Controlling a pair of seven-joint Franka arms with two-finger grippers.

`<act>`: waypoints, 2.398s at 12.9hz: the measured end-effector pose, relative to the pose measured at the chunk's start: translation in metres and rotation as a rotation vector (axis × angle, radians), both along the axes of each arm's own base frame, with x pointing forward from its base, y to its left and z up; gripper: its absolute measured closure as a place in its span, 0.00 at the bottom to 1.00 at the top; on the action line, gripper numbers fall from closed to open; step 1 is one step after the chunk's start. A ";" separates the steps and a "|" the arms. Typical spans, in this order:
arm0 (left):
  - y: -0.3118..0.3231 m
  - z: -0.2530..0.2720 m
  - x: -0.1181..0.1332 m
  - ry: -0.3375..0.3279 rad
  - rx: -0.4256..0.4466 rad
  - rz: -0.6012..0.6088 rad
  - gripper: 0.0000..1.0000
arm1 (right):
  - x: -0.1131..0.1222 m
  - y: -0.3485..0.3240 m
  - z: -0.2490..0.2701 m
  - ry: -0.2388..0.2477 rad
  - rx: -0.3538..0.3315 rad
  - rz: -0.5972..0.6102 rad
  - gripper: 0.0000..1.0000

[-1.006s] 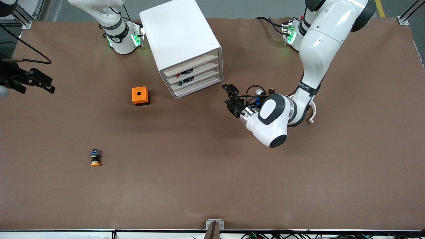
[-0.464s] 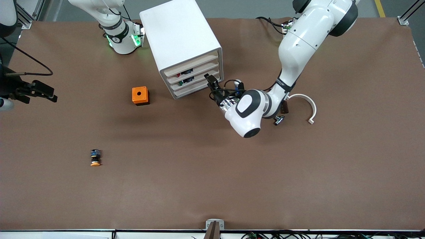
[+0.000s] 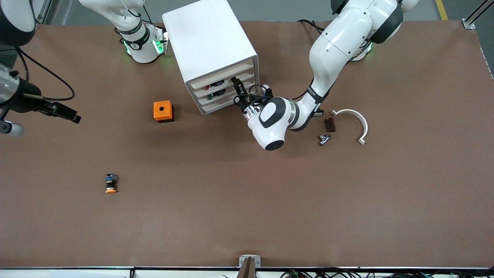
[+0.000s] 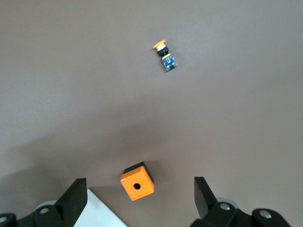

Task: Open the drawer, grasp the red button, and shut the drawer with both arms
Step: 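Pull the drawer open with the left gripper while the right gripper approaches, then grasp the red push button inside the drawer with the right gripper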

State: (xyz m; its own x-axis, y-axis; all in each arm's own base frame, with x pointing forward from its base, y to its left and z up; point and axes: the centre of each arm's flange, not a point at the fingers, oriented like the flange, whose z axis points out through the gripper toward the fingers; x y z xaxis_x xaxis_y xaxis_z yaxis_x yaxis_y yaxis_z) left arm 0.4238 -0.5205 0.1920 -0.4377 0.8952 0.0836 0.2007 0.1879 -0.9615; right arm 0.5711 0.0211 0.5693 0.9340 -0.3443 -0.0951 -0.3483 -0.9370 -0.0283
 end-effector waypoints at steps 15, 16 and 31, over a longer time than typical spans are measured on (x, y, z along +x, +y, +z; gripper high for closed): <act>0.129 0.026 0.157 -0.172 -0.053 0.289 0.67 | -0.022 0.261 -0.073 0.060 -0.026 -0.474 0.00; 0.129 0.027 0.158 -0.175 -0.053 0.290 0.56 | -0.027 0.284 -0.081 0.052 -0.023 -0.508 0.00; 0.226 0.095 0.224 -0.711 -0.184 0.031 0.00 | -0.083 0.444 -0.215 0.014 0.003 -0.699 0.00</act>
